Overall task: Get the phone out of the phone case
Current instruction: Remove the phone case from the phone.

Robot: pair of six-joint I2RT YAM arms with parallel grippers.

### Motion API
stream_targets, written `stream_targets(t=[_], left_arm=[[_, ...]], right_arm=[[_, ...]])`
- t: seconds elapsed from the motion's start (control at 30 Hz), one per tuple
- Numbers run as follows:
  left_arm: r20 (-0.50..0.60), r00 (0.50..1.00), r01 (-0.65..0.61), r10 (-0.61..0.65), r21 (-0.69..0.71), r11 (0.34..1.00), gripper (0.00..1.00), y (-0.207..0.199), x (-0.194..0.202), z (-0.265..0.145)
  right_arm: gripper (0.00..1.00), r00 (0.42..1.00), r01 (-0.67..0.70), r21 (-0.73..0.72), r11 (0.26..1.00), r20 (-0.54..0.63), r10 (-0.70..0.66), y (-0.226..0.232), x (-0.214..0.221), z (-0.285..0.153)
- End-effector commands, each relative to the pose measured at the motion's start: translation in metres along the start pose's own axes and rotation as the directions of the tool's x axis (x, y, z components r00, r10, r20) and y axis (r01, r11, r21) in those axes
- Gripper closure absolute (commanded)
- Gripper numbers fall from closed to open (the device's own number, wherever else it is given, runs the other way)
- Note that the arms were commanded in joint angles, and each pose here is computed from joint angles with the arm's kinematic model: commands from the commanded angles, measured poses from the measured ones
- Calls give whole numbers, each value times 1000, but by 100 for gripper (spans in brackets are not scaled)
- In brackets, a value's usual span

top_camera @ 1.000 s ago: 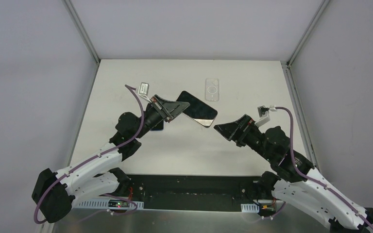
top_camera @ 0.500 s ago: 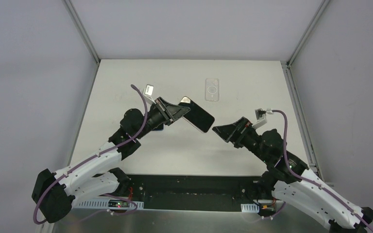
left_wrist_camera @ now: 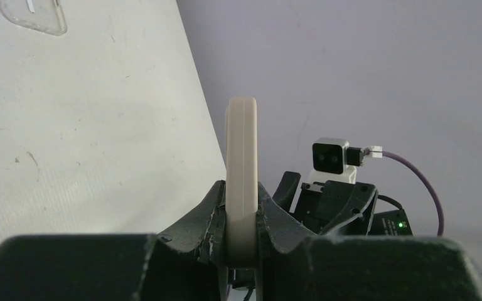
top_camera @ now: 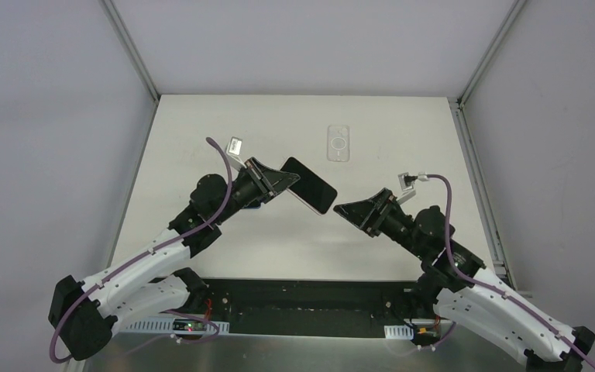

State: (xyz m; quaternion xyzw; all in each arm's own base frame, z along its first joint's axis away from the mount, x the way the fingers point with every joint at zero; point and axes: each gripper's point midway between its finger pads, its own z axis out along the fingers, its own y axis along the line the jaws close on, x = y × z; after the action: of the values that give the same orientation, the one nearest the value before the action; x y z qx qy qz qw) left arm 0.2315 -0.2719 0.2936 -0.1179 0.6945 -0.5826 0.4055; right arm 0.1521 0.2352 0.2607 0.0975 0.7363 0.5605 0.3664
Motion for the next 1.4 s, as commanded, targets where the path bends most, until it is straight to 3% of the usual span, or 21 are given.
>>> stream_targets(t=[0.0, 0.17, 0.6, 1.37], left_arm=[[106, 994, -3, -15, 172, 985, 100, -58, -31, -13], [128, 992, -10, -14, 185, 983, 100, -63, -36, -18], [166, 985, 1, -48, 273, 962, 100, -85, -45, -30], [197, 979, -8, -51, 289, 957, 100, -85, -50, -35]], right_arm=[[34, 999, -45, -92, 995, -13, 44, 20, 1, 3], [44, 998, -65, -106, 992, -27, 63, 21, 4, 7], [54, 983, -175, -170, 970, -90, 162, 37, 11, 24], [65, 973, -223, -153, 963, -95, 211, 30, 14, 28]])
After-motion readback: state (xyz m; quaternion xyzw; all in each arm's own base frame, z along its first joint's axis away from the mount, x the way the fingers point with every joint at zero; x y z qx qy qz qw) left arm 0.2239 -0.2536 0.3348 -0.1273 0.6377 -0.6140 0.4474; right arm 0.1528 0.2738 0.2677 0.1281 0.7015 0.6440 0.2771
